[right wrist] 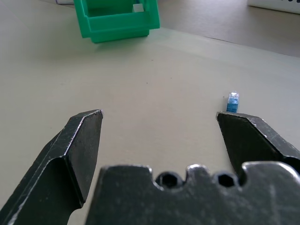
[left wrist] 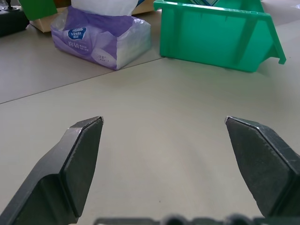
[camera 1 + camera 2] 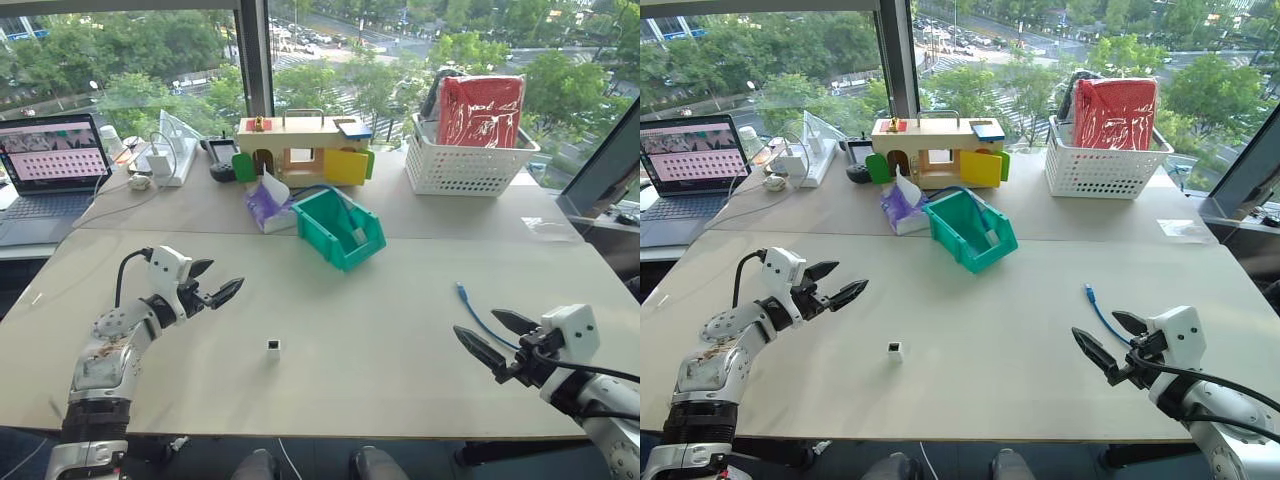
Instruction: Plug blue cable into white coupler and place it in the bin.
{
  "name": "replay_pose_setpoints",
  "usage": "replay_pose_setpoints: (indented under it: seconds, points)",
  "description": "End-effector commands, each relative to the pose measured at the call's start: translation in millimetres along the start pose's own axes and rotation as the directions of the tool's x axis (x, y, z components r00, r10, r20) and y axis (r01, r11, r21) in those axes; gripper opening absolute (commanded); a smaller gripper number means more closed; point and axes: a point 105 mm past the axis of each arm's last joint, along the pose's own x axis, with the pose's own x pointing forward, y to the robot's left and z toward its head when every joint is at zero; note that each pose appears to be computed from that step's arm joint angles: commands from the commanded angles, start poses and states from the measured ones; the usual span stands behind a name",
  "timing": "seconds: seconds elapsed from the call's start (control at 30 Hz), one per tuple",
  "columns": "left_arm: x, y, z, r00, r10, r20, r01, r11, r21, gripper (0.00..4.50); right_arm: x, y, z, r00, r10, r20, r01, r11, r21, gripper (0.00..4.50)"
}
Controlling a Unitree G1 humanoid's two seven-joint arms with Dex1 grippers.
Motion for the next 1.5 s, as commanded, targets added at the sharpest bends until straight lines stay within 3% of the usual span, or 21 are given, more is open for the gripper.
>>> replay_pose_setpoints:
  seconds: [0.03, 0.13, 0.23, 0.4, 0.7, 0.93, 1.03, 1.17, 1.37, 1.4, 1.5]
  points:
    - [5.9, -9.2, 29.9, 0.994, -0.071, 0.084, 0.068, 0.997, 0.044, 4.5, -0.4, -8.6, 15.8, 0.999, -0.03, 0.022, 0.031, 0.998, -0.063, 4.49]
    - [15.3, -38.7, 59.3, 0.965, -0.239, 0.108, 0.228, 0.968, 0.107, 4.5, 11.2, -36.5, 24.5, 0.993, -0.114, -0.023, 0.111, 0.987, -0.114, 4.49]
    - [14.5, -57.1, 76.4, 0.921, -0.374, 0.113, 0.368, 0.927, 0.069, 4.5, 28.2, -61.2, 18.3, 0.983, -0.165, -0.078, 0.157, 0.982, -0.102, 4.49]
    - [6.5, -71.6, 97.6, 0.87, -0.481, 0.113, 0.476, 0.877, 0.069, 4.5, 42.0, -83.7, 6.9, 0.967, -0.219, -0.129, 0.21, 0.974, -0.086, 4.49]
    - [2.6, -85.0, 109.4, 0.861, -0.496, 0.115, 0.487, 0.868, 0.102, 4.5, 78.1, -81.4, 1.9, 0.973, -0.151, -0.174, 0.146, 0.988, -0.04, 4.49]
    - [-6.2, -96.3, 100.8, 0.831, -0.555, 0.032, 0.548, 0.827, 0.127, 4.5, 92.6, -82.5, -24.4, 0.947, -0.135, -0.291, 0.141, 0.99, 0.0, 4.49]
    - [-8.5, -99.5, 98.4, 0.822, -0.57, 0.0, 0.565, 0.815, 0.132, 4.5, 99.7, -88.1, -30.9, 0.941, -0.159, -0.3, 0.17, 0.985, 0.009, 3.8]
    - [-8.9, -95.5, 105.1, 0.831, -0.556, 0.023, 0.546, 0.822, 0.164, 4.5, 103.3, -89.3, -36.7, 0.936, -0.15, -0.318, 0.166, 0.986, 0.023, 2.34]
    - [-8.0, -88.2, 113.3, 0.837, -0.546, 0.043, 0.532, 0.829, 0.174, 4.5, 112.5, -66.0, -18.2, 0.955, -0.014, -0.296, -0.032, 0.988, -0.15, 0.36]
    - [-6.8, -88.2, 114.9, 0.835, -0.549, 0.046, 0.534, 0.826, 0.179, 4.5, 117.3, -55.1, -9.8, 0.958, 0.043, -0.282, -0.1, 0.976, -0.193, 0.17]
    - [-1.8, -89.7, 119.2, 0.823, -0.566, 0.048, 0.548, 0.813, 0.198, 4.5, 130.5, -15.5, 7.7, 0.925, 0.23, -0.302, -0.332, 0.877, -0.348, 0.17]
